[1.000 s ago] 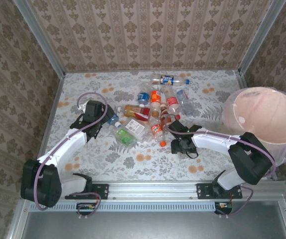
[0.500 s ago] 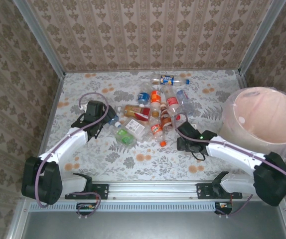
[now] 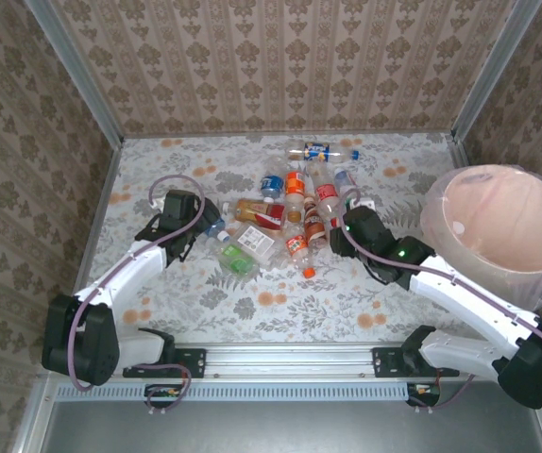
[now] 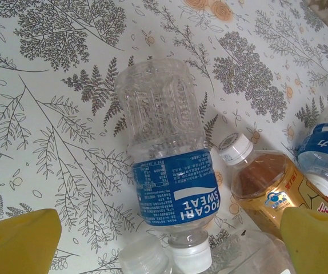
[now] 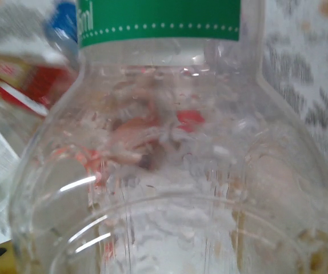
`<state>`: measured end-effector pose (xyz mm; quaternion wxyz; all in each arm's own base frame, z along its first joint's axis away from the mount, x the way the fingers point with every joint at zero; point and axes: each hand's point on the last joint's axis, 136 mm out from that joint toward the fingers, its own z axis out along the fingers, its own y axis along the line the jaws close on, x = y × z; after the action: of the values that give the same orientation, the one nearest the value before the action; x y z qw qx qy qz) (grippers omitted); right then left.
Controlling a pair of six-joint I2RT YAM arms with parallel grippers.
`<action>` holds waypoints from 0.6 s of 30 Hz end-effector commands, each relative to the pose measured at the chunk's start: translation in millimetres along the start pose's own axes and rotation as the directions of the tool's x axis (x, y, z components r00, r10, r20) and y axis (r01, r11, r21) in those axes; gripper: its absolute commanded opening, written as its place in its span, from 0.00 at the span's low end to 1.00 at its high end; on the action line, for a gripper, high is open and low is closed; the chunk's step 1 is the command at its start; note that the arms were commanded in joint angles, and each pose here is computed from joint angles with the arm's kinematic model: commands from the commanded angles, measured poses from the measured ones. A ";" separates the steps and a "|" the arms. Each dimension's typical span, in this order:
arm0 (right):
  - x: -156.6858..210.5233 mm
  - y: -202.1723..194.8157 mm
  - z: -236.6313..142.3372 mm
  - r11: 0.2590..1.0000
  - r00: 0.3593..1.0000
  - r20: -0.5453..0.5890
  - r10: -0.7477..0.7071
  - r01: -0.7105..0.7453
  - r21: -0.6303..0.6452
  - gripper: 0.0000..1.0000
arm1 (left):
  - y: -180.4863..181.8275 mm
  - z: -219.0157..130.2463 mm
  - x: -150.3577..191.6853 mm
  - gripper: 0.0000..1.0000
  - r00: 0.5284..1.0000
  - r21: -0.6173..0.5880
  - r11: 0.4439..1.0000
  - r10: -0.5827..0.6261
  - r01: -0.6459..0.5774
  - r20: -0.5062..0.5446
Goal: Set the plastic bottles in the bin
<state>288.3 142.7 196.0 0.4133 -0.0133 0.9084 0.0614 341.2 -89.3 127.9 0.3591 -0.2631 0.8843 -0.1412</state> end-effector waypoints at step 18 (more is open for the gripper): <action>-196.7 -60.9 -102.6 0.992 0.935 0.335 -0.114 0.088 0.092 0.47 | -1.1 -0.5 -10.3 1.00 0.996 0.012 0.996 -0.086 0.086 0.033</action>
<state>352.1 68.4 403.0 0.5885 -0.0052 0.8085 0.0014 342.5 -87.3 128.7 0.3581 -0.2848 0.8766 -0.1491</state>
